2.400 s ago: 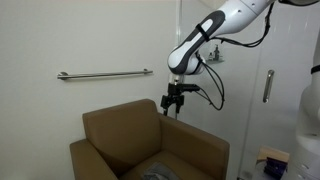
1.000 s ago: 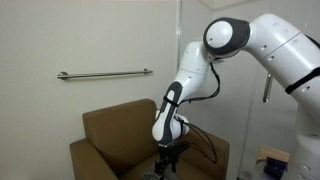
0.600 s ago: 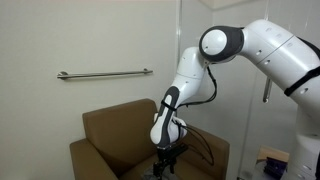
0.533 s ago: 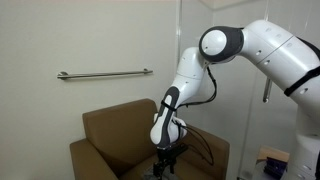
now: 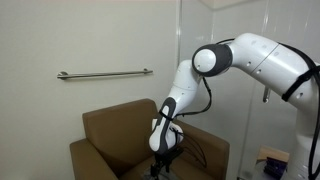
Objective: Wipe the couch with the cloth
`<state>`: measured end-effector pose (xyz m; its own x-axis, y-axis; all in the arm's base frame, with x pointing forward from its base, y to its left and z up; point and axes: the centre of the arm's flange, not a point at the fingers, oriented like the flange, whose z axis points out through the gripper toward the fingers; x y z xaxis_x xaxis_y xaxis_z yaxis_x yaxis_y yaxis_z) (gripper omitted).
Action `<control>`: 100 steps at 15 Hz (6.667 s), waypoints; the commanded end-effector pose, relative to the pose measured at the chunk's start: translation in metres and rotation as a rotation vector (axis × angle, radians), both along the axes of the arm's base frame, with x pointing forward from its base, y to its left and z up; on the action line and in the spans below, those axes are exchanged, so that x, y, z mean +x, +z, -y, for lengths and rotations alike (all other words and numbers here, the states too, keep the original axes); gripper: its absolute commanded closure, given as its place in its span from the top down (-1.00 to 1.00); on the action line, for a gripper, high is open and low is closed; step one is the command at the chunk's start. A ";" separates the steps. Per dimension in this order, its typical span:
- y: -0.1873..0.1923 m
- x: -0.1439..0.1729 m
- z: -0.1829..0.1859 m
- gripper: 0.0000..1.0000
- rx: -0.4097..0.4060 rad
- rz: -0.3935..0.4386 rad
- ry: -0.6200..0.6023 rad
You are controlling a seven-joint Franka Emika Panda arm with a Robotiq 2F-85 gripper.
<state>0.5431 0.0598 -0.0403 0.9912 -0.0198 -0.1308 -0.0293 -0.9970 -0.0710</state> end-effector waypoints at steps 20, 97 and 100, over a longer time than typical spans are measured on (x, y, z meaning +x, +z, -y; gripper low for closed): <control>-0.075 0.046 -0.015 -0.87 0.045 -0.224 0.056; -0.139 0.053 0.133 -0.91 -0.082 -0.539 -0.158; -0.133 0.049 0.151 -0.91 -0.015 -0.523 -0.198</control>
